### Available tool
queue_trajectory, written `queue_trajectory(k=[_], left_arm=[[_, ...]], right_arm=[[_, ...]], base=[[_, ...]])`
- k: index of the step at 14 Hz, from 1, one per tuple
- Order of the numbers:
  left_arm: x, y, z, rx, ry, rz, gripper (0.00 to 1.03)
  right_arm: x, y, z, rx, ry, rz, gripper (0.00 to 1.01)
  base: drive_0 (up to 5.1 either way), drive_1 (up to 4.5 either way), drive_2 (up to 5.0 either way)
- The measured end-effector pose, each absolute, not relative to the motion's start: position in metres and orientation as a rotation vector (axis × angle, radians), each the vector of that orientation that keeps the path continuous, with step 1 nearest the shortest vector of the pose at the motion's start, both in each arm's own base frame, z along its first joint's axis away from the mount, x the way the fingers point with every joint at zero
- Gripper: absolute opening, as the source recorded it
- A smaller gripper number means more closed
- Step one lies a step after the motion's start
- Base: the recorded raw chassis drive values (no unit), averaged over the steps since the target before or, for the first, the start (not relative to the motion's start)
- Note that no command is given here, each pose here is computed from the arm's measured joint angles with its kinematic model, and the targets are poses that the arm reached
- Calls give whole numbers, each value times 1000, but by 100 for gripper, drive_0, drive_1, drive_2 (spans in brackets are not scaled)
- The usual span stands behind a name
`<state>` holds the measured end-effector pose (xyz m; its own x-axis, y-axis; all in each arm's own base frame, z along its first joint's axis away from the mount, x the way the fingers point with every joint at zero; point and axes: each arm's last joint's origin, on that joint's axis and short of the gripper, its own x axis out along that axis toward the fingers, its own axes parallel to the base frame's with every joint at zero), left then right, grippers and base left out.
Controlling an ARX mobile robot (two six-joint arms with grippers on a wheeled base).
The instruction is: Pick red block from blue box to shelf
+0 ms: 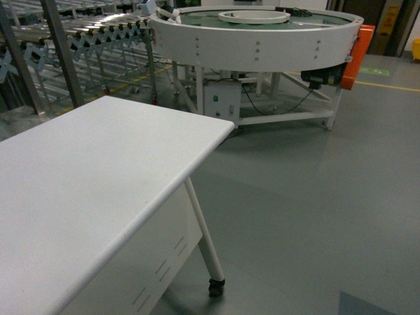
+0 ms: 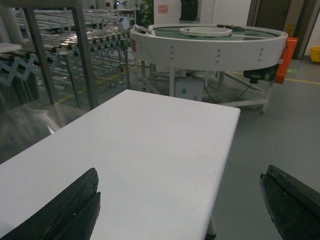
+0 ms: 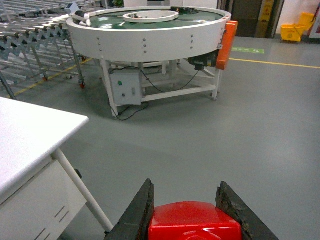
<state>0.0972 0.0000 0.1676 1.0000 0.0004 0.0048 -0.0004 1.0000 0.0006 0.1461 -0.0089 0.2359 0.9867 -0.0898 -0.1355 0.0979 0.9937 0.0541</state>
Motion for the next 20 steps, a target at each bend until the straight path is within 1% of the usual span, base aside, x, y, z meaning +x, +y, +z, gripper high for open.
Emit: queue_trajectory(k=[10,16,18,20], left_arm=[[97,0,168,1,-5,1,98],[97,0,168,1,-6,0,98],[97,0,167,1,-4,-1,98],[97,0,167,1,-3,0,98]], right_arm=[[146,-9,236,61,133,-94,29],[146,-9,236,61,134,-94,29],[146,-9,236,61,131,-94,29],[146,-9,236,61,137,-95,29]], base=[[-156,-144,-169],[66,-27,-636],[-169,26,-365],[-144,-144,-144]])
